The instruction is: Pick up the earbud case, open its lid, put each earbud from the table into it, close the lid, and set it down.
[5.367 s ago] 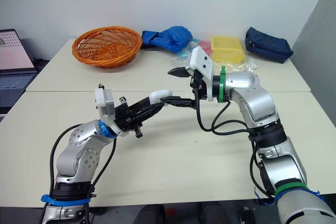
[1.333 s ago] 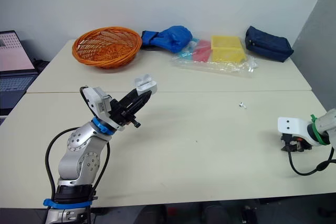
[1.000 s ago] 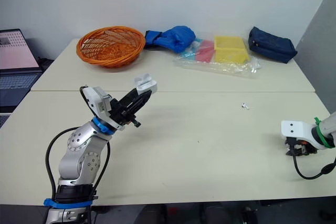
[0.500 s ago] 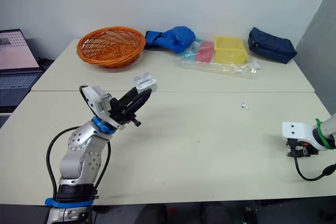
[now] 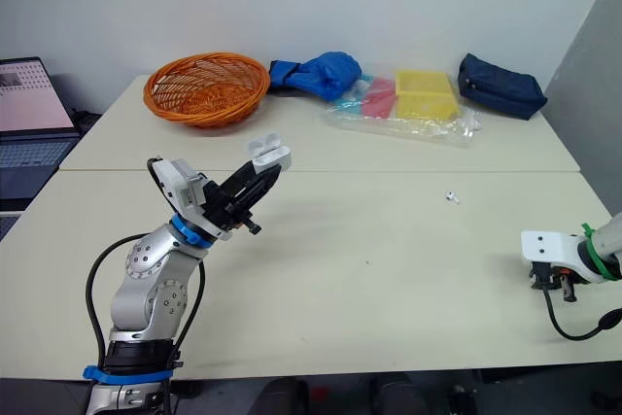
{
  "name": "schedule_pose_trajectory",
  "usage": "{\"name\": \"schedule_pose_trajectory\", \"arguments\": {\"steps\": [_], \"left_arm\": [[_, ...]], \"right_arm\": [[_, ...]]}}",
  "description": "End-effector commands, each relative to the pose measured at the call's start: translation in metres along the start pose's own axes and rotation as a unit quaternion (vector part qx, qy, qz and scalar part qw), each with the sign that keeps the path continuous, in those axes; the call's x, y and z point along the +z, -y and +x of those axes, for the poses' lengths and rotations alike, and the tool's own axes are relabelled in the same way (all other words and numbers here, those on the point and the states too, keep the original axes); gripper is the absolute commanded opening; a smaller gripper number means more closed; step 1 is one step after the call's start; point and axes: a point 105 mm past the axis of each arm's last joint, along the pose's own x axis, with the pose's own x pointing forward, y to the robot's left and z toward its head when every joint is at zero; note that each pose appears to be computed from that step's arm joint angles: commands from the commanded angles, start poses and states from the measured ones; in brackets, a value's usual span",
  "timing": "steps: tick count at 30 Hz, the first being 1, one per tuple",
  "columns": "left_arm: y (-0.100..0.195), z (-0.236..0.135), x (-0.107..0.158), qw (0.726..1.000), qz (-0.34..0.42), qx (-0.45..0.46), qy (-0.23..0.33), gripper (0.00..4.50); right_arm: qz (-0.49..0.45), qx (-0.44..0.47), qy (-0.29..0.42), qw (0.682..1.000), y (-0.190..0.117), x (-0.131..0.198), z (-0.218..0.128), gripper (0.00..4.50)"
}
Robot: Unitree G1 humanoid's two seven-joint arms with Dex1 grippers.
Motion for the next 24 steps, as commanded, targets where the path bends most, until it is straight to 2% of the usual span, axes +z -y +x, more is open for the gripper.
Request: {"name": "schedule_pose_trajectory", "arguments": {"steps": [1, 2, 3, 4, 5, 7, 9, 12, 14, 15, 18, 24], "left_arm": [[0.002, 0.004, 0.011, 1.000, 0.014, -0.011, 0.022, 0.75], [0.003, 0.005, 0.010, 1.000, 0.013, -0.012, 0.023, 0.75], [0.004, 0.006, 0.009, 1.000, 0.011, -0.013, 0.024, 0.75], [0.006, 0.007, 0.008, 1.000, 0.008, -0.014, 0.026, 0.75], [0.007, 0.008, 0.007, 1.000, 0.006, -0.014, 0.028, 0.75], [0.009, 0.011, 0.006, 0.999, 0.000, -0.015, 0.033, 0.75], [0.011, 0.013, 0.005, 0.999, -0.001, -0.018, 0.035, 0.75], [0.014, 0.015, 0.004, 0.999, -0.004, -0.021, 0.035, 0.75], [0.017, 0.018, 0.004, 0.999, -0.008, -0.027, 0.039, 0.75], [0.018, 0.019, 0.005, 0.999, -0.009, -0.031, 0.042, 0.75], [0.018, 0.022, 0.007, 0.998, -0.006, -0.037, 0.045, 0.75], [0.017, 0.024, 0.008, 0.998, -0.004, -0.039, 0.048, 0.75]], "right_arm": [[-0.021, -0.006, 0.140, 0.990, 0.009, 0.072, -0.016, 0.41], [-0.023, -0.008, 0.190, 0.982, 0.011, 0.096, -0.021, 0.41], [-0.003, -0.032, 0.301, 0.953, 0.020, 0.145, -0.032, 0.41], [0.042, -0.045, 0.411, 0.910, 0.028, 0.192, -0.048, 0.41], [0.077, -0.040, 0.470, 0.879, 0.029, 0.219, -0.060, 0.41], [0.094, -0.033, 0.563, 0.820, 0.023, 0.269, -0.082, 0.41], [0.121, -0.032, 0.611, 0.782, 0.019, 0.296, -0.095, 0.41], [0.156, -0.032, 0.649, 0.744, 0.014, 0.316, -0.104, 0.41], [0.175, -0.035, 0.684, 0.707, 0.007, 0.342, -0.105, 0.41], [0.179, -0.036, 0.692, 0.699, 0.004, 0.352, -0.105, 0.41], [0.187, -0.036, 0.689, 0.700, -0.001, 0.366, -0.098, 0.41], [0.192, -0.045, 0.680, 0.707, -0.001, 0.367, -0.088, 0.41]]}}
